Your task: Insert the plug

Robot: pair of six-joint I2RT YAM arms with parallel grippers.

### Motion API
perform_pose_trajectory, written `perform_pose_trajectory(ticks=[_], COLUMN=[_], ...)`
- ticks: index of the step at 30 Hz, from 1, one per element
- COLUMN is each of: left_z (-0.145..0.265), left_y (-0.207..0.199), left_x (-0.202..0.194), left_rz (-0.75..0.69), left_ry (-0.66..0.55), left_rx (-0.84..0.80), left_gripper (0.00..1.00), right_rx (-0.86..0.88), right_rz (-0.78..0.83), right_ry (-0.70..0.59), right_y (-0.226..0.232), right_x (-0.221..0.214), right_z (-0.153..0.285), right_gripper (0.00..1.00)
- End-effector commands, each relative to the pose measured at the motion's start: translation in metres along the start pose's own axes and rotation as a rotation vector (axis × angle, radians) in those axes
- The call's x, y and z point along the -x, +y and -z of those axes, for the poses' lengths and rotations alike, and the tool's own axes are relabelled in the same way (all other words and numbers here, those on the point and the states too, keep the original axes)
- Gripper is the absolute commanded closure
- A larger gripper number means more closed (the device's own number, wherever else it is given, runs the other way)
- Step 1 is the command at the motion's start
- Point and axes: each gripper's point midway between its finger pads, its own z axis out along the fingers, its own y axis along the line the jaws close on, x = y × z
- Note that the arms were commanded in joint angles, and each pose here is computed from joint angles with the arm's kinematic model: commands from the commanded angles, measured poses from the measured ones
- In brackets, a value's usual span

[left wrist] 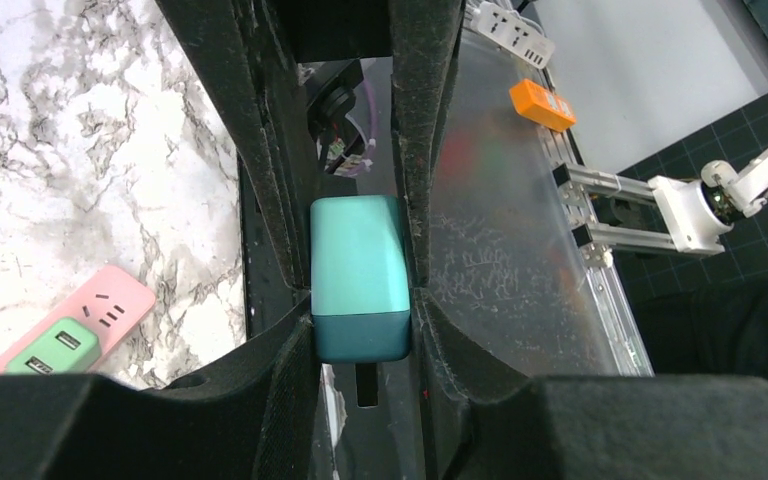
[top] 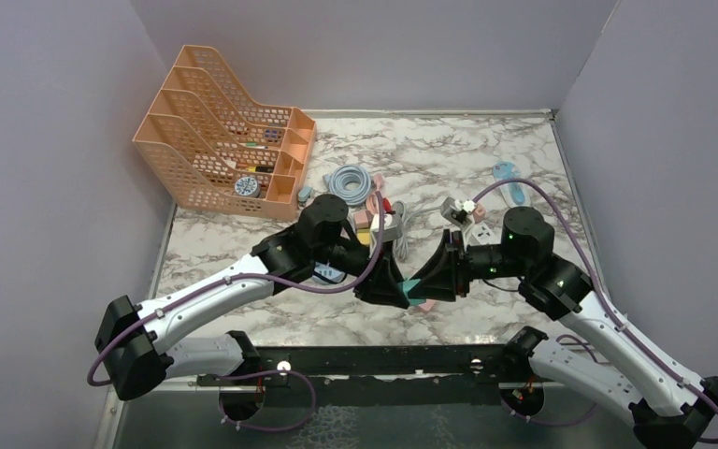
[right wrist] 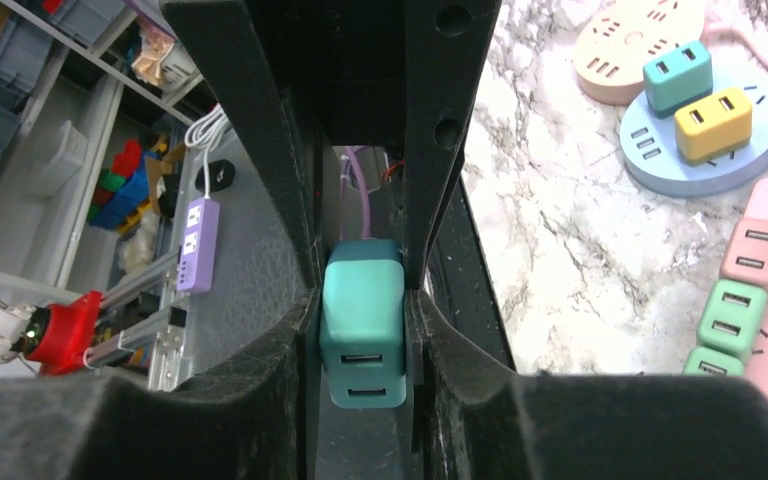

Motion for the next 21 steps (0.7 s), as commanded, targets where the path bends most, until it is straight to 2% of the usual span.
perform_pose_trajectory(ticks=[1, 3, 4, 7, 9, 11, 15, 17, 19, 21], left_z=[0.006, 0.006, 0.007, 0.01, 0.012, 0.013, 0.015, 0.015, 0.017, 0.021], left_y=[-0.013, -0.01, -0.009, -0.006, -0.004, -0.003, -0.002, 0.0, 0.007, 0.024], left_x=[0.021, 0.024, 0.025, 0.028, 0.028, 0.029, 0.028, 0.026, 0.022, 0.019], left_rz=[-0.072, -0.063, -0.061, -0.056, -0.052, -0.047, -0.038, -0.028, -0.01, 0.006], left_ry=[-0.029, -0.037, -0.043, -0.065, -0.075, -0.08, -0.084, -0.082, -0.077, -0.08], left_rx=[-0.041, -0.028, -0.021, -0.008, -0.004, -0.003, -0.007, 0.001, 0.041, 0.145], left_gripper=[0.88, 0.87, 0.87, 0.87, 0.87, 0.87, 0.87, 0.83, 0.7, 0.47], right_rx=[0.064, 0.076, 0.073, 0.052, 0.054, 0.057, 0.063, 0.049, 0.005, -0.076], right_rz=[0.058, 0.055, 0.051, 0.046, 0.045, 0.035, 0.024, 0.026, 0.026, 0.035], right_ry=[-0.033, -0.011, 0.001, 0.015, 0.015, 0.011, 0.0, -0.004, -0.006, 0.006], right_y=[0.012, 0.012, 0.011, 0.006, 0.006, 0.006, 0.007, 0.005, -0.002, -0.017], right_x=[0.018, 0.015, 0.013, 0.009, 0.006, 0.004, 0.007, 0.011, 0.014, 0.014], right_z=[-0.003, -0.004, -0.005, -0.004, -0.004, -0.004, -0.005, -0.006, -0.007, -0.007], right_gripper=[0.81, 0.85, 0.8, 0.55, 0.52, 0.59, 0.87, 0.98, 0.99, 0.99])
